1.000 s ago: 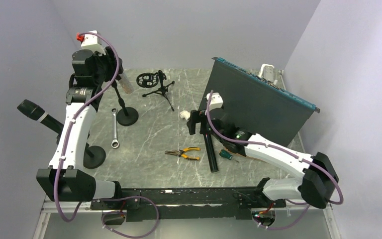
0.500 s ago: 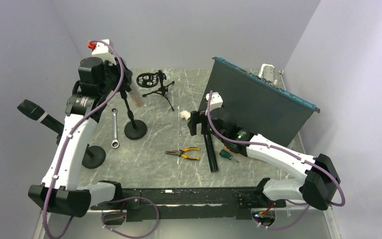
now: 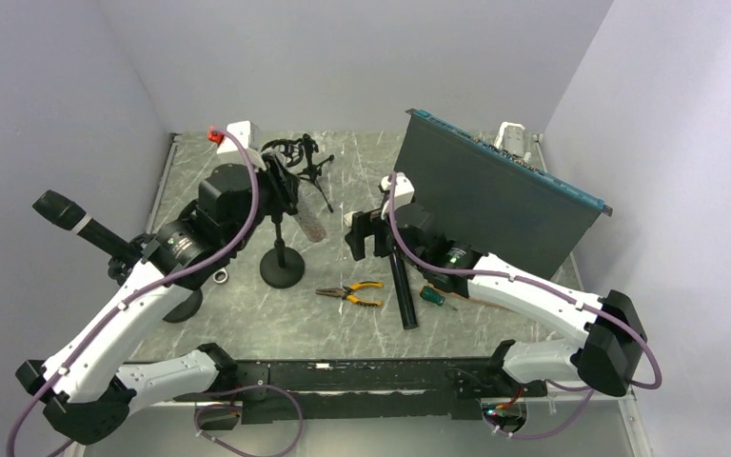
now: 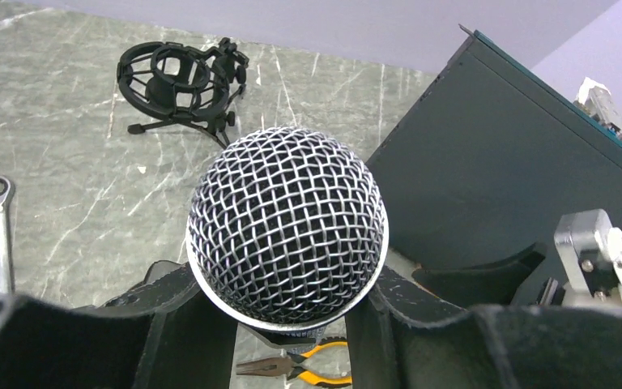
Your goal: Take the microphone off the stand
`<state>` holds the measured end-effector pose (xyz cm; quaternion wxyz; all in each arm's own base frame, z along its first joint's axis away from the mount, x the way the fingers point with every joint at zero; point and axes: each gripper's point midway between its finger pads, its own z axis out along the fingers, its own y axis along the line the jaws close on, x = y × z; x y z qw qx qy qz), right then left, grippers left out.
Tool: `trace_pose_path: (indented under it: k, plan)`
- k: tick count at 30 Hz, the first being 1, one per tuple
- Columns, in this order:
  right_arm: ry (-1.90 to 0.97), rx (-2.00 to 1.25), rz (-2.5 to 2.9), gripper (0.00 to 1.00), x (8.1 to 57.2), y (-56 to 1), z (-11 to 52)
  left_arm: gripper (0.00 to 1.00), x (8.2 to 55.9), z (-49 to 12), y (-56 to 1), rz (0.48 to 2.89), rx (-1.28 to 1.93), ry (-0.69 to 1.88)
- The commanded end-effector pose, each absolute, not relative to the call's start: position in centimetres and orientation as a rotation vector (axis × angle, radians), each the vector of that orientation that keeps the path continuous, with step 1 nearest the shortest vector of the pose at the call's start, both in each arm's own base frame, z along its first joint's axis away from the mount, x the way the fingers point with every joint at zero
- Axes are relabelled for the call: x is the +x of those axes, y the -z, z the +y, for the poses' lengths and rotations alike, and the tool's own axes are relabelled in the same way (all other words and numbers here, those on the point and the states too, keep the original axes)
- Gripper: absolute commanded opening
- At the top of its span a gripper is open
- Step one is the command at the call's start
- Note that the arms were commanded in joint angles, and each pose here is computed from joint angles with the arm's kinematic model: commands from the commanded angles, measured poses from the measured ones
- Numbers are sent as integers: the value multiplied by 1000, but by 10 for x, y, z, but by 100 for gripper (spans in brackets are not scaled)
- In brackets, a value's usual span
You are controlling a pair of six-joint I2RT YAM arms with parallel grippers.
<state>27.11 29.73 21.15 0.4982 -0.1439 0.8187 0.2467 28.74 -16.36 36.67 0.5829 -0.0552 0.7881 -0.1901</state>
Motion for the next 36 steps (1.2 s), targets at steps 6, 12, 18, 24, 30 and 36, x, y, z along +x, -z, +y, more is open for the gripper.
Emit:
trace_pose_path:
  k: [6, 12, 18, 24, 30, 36]
  plan:
    - [-593, -395, 1826, 100, 260, -278, 316, 24, 285, -162, -376, 1819, -297, 401]
    - [-623, -460, 1765, 100, 249, -301, 335, 76, 275, -152, -391, 1781, -235, 403]
    - [-627, -498, 1736, 100, 250, -327, 358, 99, 255, -141, -417, 1724, -135, 434]
    - [-665, -519, 1681, 100, 244, -364, 383, 100, 216, -118, -454, 1592, -5, 496]
    - [-584, -549, 1648, 100, 238, -385, 407, 99, 173, -54, -453, 1534, -79, 432]
    - [-386, -534, 1621, 100, 243, -398, 432, 99, 145, -26, -434, 1516, -73, 426]
